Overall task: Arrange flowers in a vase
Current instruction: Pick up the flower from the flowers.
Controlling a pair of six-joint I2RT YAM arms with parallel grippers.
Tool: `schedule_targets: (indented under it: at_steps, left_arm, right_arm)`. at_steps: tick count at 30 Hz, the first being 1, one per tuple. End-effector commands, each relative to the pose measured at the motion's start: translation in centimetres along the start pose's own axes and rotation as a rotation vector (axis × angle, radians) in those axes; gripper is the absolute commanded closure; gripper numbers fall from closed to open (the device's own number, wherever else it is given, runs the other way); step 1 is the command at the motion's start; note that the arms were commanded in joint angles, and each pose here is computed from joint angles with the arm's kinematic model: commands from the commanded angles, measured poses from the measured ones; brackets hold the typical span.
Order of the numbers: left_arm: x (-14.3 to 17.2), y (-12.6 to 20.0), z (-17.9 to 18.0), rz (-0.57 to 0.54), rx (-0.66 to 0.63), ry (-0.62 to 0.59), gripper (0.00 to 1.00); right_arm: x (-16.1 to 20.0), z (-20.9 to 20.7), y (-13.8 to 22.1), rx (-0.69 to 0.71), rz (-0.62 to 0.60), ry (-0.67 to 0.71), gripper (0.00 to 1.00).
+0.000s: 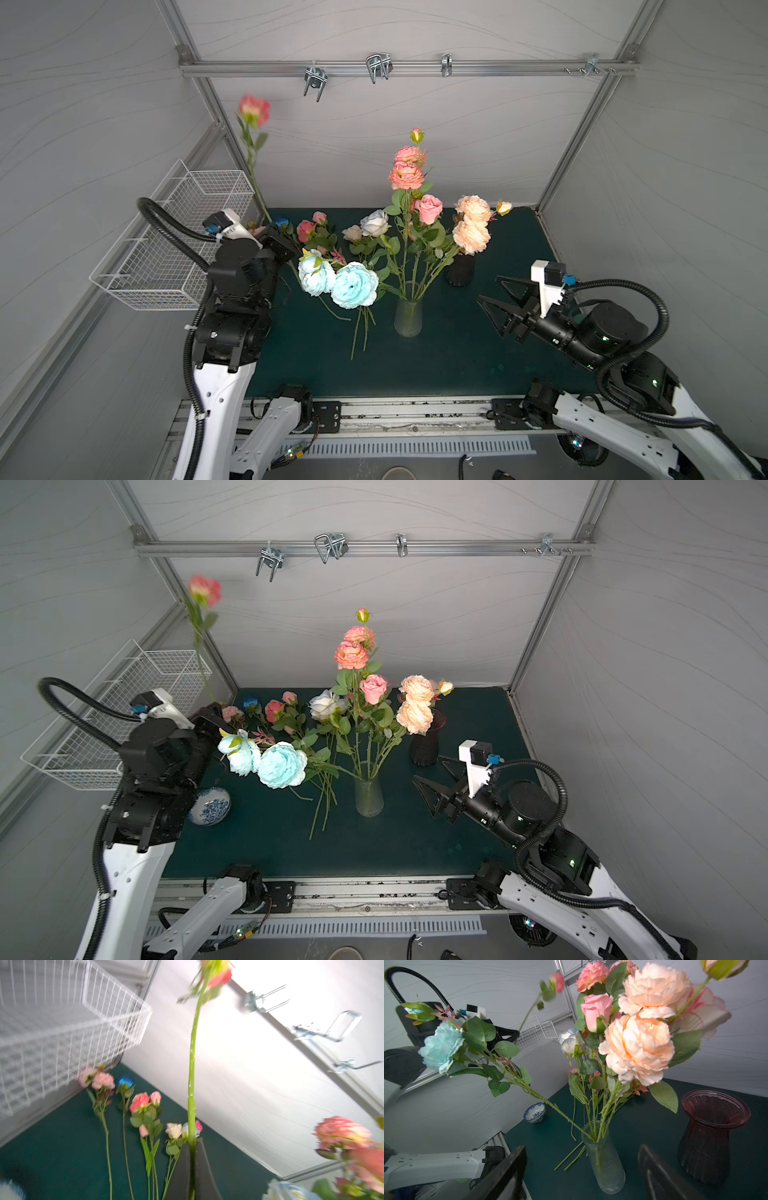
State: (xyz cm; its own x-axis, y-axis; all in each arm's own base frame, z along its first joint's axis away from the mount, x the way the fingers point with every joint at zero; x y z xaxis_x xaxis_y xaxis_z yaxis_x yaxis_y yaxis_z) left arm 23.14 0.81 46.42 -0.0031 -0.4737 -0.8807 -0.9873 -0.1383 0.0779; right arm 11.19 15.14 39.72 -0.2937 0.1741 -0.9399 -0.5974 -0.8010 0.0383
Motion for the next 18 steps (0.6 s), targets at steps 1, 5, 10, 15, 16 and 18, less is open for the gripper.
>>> schedule_targets:
  at_steps: [1, 5, 10, 15, 16, 18]
  left_arm:
    - [-6.3, 2.6, -4.9, -0.153, 0.213, -0.141, 1.0]
    - [-9.7, 4.7, -7.6, -0.206, 0.32, -0.199, 1.0]
    - [-9.3, 8.2, -11.8, -0.165, 0.692, -0.194, 1.0]
    - [-9.3, 12.8, -14.3, -0.152, 0.998, -0.214, 1.0]
    - [-9.4, 13.6, -14.6, -0.15, 1.041, -0.22, 1.0]
    - [-9.3, 14.9, -15.0, -0.147, 1.111, -0.233, 1.0]
  right_arm:
    - [-3.5, 2.4, 0.1, -0.094, -0.044, 0.073, 0.14]
    - [-7.1, 4.9, -1.2, -0.186, -0.059, 0.108, 0.14]
    - [-11.5, 9.2, -3.7, -0.383, -0.044, 0.137, 0.11]
    - [-15.3, 14.0, -6.8, -0.602, -0.068, 0.143, 0.1]
    - [-15.9, 15.0, -7.4, -0.632, -0.076, 0.15, 0.1]
    - [-17.3, 16.8, -8.7, -0.696, -0.097, 0.153, 0.09]
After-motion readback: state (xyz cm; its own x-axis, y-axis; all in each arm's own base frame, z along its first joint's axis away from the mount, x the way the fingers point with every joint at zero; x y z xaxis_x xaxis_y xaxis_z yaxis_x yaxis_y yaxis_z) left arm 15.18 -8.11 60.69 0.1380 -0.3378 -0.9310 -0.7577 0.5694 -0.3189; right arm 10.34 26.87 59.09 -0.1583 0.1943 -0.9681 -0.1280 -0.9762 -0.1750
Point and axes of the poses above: each gripper's point midway between its finger pads, its own y axis back along the fingers, its own z axis along the line the jaws close on, x = y × z, the point moved 4 cm from there along y, back along the fingers, and after that the axes turned 4 degrees about -y, right-handed, at the moved point
